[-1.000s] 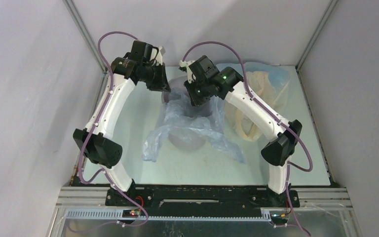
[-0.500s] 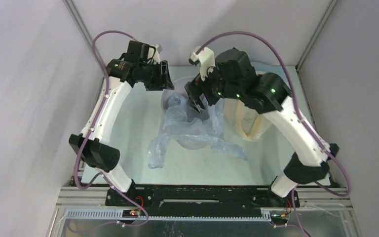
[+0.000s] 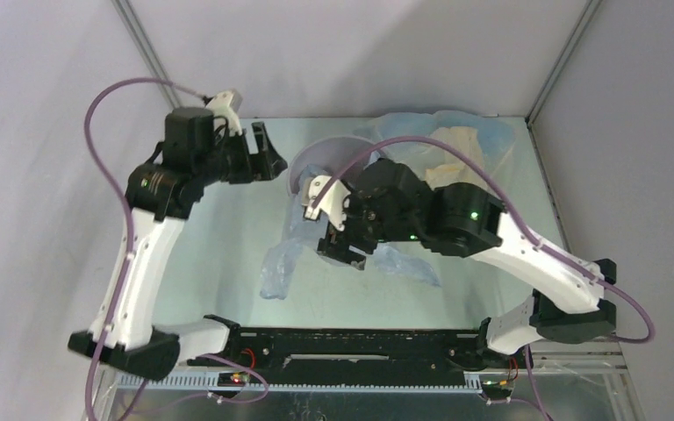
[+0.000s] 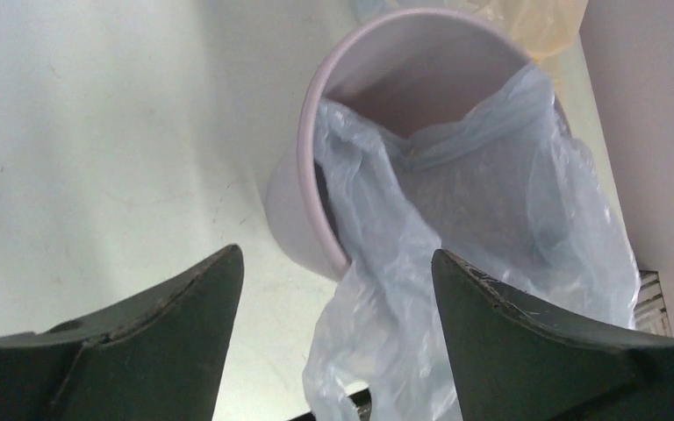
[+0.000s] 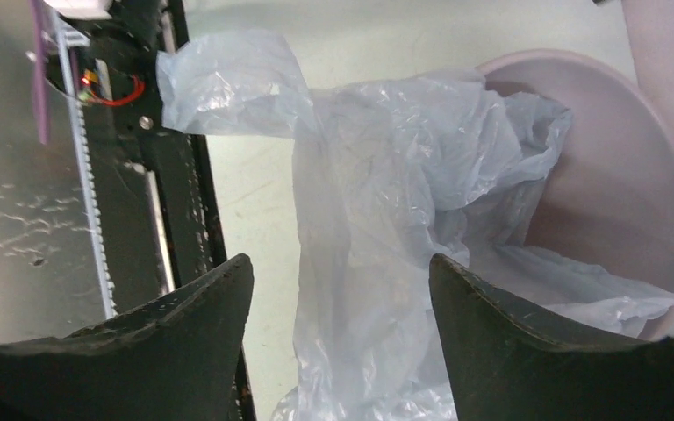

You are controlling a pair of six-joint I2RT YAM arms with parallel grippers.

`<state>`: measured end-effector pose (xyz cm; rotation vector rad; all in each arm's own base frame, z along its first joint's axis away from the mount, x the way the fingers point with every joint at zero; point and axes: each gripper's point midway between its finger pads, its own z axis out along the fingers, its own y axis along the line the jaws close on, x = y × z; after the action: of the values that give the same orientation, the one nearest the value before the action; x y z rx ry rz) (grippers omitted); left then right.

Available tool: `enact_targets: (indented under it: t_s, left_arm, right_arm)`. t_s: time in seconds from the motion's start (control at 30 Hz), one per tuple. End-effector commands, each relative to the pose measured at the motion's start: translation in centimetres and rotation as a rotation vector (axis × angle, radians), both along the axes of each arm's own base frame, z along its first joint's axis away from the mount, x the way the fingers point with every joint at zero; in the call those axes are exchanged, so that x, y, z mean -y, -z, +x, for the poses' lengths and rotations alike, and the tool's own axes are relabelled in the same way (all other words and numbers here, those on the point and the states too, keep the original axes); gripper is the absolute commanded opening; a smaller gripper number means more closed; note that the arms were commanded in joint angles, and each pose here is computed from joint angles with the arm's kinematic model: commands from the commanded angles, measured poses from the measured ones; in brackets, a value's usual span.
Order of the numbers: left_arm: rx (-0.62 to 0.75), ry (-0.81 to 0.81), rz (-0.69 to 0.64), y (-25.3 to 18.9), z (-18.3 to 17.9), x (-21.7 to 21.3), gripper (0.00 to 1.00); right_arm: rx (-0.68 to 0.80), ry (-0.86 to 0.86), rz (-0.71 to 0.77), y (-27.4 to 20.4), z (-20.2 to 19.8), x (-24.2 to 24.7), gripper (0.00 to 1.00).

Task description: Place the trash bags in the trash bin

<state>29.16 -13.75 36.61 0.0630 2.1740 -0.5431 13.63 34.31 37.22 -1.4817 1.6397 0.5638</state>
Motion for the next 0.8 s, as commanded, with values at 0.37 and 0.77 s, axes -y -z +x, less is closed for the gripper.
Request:
enact_targets:
  t_s: [0.37, 0.77]
  left_arm:
    - [0.267, 0.067, -0.113, 0.8, -8.8, -2.0, 0.89]
    - [0.414, 0.360, -0.328, -3.6, -14.1, 2.0, 1.00]
  right_arm:
    - [0.075, 0.184, 0.041, 0.6, 7.3, -1.8, 0.00]
    - [0.030, 0.330, 0.182, -1.9, 13.3, -2.3, 0.00]
